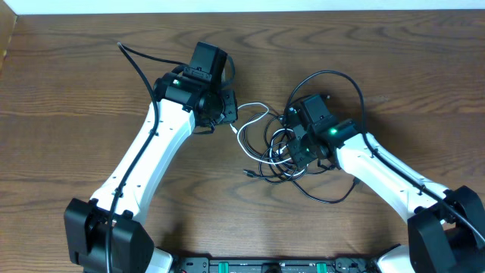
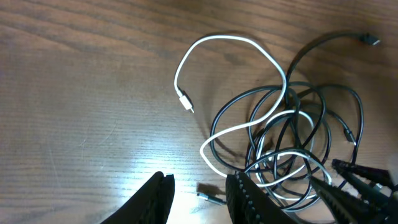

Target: Untangle cables

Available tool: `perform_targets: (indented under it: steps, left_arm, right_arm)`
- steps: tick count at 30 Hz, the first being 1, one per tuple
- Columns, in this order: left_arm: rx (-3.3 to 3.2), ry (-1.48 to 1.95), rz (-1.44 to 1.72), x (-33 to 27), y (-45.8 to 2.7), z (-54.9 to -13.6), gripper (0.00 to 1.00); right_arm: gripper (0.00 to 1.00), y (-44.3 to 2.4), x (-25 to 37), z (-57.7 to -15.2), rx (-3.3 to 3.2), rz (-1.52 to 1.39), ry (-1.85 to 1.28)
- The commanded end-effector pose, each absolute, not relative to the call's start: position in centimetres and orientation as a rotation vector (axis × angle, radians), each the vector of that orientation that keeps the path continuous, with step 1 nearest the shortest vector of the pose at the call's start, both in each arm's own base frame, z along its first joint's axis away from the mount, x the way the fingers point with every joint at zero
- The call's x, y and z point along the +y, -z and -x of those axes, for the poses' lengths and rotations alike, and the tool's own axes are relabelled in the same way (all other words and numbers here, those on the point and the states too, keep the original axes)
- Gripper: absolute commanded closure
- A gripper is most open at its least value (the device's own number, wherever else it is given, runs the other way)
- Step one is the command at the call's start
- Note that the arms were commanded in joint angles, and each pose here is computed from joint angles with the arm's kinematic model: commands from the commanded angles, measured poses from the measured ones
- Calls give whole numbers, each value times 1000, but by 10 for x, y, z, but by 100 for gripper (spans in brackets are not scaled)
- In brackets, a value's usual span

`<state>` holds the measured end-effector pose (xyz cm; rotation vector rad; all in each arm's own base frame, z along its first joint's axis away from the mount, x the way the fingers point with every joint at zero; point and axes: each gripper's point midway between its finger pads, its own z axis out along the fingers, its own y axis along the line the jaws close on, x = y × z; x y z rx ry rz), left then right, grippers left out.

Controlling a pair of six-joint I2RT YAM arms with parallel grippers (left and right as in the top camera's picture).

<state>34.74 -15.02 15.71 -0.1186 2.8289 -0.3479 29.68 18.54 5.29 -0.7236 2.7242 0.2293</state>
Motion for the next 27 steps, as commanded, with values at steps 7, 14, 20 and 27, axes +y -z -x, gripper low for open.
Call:
perform_targets:
  steps: [7, 14, 20, 27]
  left_arm:
    - [2836, 357, 103, -152, -154, -346, 66]
    - [2836, 357, 103, -152, -154, -346, 66]
    - [2836, 357, 103, -152, -154, -346, 66]
    - [2836, 359, 102, -153, -154, -346, 66]
  right_arm:
    - [80, -31, 183, -290, 2691, 814, -194]
    - [86, -23, 181, -289, 2676, 804, -195]
    - [92, -4, 179, -290, 2704, 805, -161]
    - [99, -23, 183, -301, 2717, 688, -195]
